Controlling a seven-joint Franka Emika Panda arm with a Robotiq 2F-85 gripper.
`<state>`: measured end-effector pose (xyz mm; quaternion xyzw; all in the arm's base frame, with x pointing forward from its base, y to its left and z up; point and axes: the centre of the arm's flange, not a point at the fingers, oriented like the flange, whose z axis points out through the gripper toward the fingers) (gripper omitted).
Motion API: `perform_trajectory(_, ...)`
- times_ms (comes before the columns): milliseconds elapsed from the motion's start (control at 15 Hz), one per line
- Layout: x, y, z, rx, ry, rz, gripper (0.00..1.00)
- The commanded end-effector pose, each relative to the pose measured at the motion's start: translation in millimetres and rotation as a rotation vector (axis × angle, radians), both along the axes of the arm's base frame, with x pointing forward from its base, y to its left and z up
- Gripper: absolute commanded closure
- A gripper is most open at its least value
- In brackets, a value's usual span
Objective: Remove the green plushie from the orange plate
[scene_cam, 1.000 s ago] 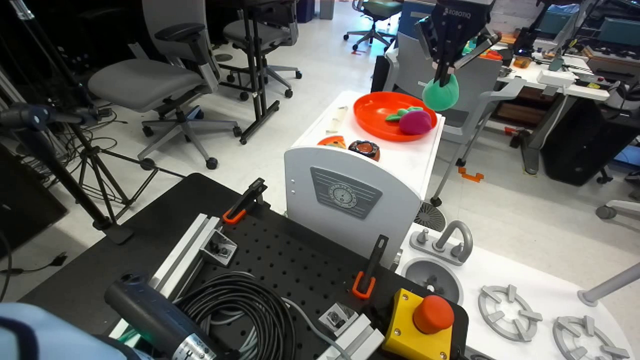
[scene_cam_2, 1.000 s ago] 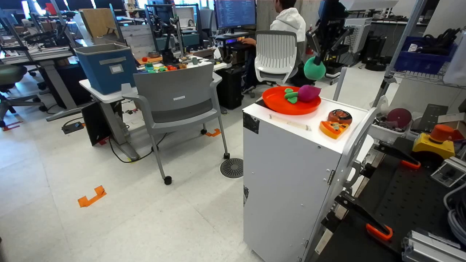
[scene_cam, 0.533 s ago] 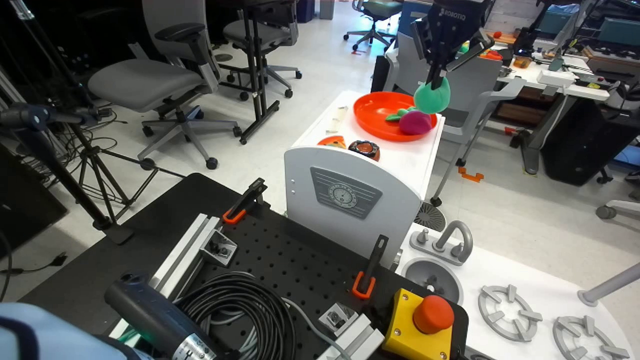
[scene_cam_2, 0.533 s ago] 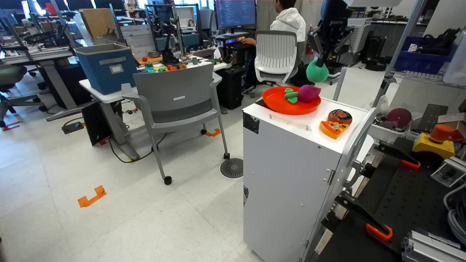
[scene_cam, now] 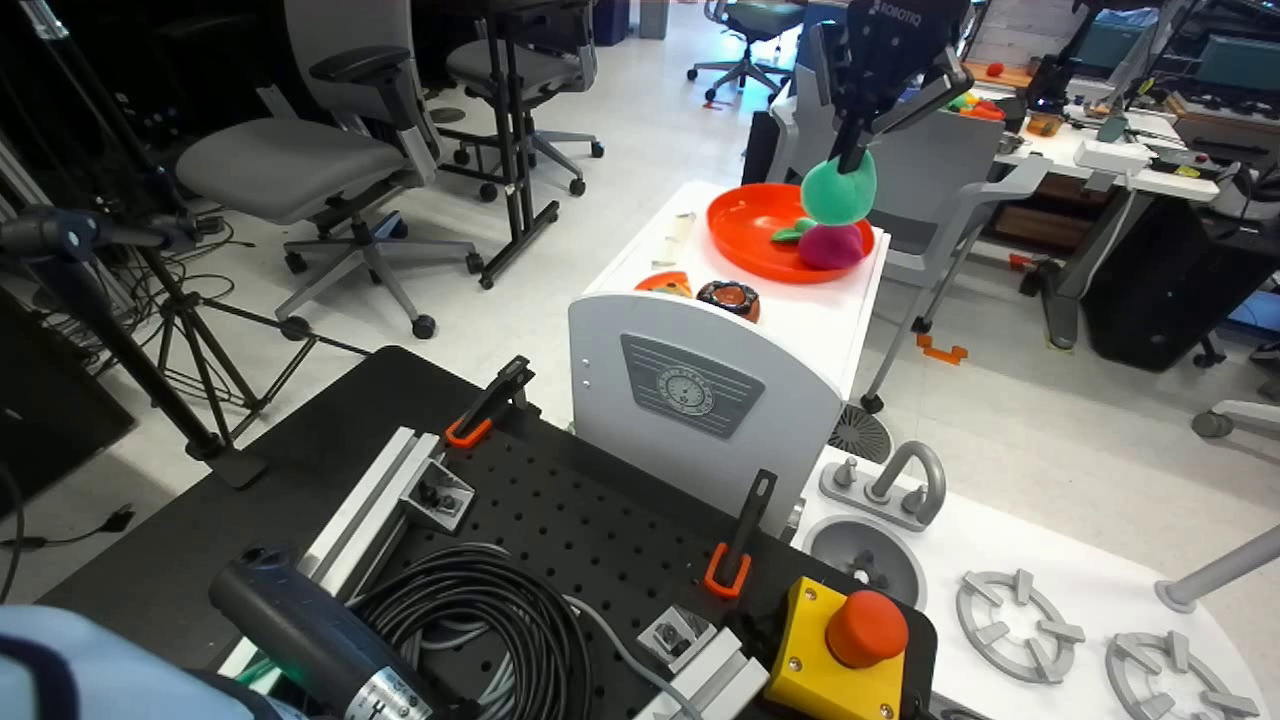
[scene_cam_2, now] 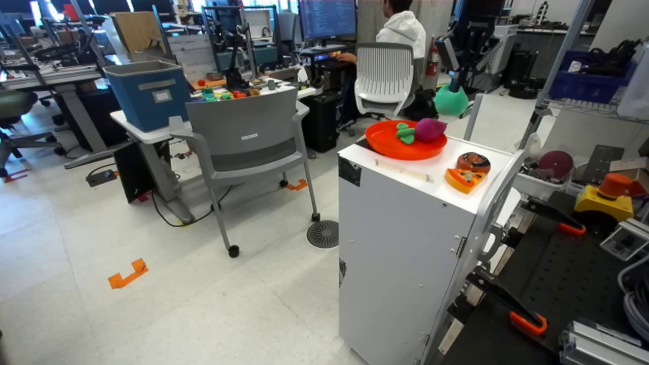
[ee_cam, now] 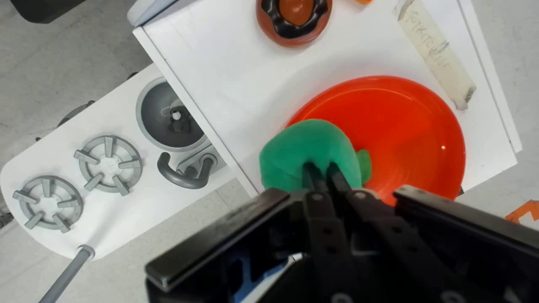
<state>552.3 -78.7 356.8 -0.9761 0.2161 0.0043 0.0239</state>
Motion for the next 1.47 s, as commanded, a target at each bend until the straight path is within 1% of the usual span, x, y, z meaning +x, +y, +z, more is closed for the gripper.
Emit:
perform_trajectory(0, 4.7, 0.2, 13.0, 0.035, 0.038, -0.040, 0.99)
perform_trajectory(267, 7.9, 0.7, 18.6, 0.045, 0.084, -0.075, 0.99)
perform_trajectory(400, 5.3, 0.6, 23.2, 0.050, 0.093, -0.095, 0.99)
perform_trajectory(667, -4.3, -1.6, 29.8, 0.048, 0.076, -0.138, 0.99)
perform_trajectory(1400, -37.9, -1.2, 45.6, 0.038, 0.023, -0.187, 0.99)
